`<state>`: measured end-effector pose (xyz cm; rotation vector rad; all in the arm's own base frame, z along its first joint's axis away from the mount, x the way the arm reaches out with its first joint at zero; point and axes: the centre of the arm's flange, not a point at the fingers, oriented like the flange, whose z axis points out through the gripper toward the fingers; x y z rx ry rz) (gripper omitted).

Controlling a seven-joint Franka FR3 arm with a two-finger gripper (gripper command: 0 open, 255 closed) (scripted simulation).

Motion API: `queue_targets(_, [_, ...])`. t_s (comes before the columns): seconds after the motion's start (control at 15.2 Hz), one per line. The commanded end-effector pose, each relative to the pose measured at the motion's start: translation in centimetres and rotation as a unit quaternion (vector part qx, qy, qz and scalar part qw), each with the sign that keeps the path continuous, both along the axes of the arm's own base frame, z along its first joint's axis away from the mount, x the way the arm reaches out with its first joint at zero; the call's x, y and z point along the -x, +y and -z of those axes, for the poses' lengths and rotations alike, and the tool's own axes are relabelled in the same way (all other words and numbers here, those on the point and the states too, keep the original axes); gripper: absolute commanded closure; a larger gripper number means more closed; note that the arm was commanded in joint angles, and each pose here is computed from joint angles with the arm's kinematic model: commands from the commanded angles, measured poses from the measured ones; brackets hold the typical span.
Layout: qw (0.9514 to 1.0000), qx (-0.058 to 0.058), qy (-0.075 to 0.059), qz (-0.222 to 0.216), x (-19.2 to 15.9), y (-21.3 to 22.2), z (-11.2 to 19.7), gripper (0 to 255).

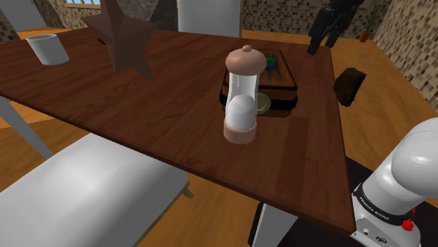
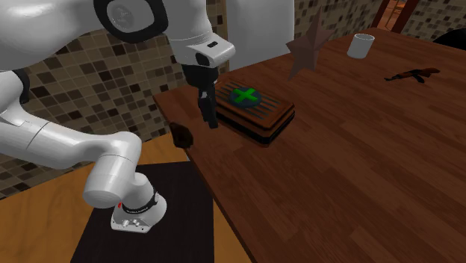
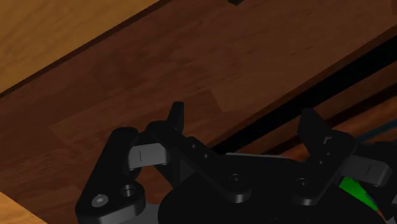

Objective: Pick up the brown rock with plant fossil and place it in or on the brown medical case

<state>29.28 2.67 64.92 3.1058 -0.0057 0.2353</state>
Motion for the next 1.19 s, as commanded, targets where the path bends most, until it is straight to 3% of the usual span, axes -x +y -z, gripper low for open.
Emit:
queue_targets(0.0, [1.0, 0.0, 0.0, 0.0, 0.0, 0.0, 0.0, 0])
queue_targets(0.59, [0.9986, 0.028, 0.024, 0.038, 10.9, 2.1, 1.4, 0])
queue_targets(1.12, [0.9984, 0.029, 0.025, 0.04, 11.2, 1.9, 5.1, 0])
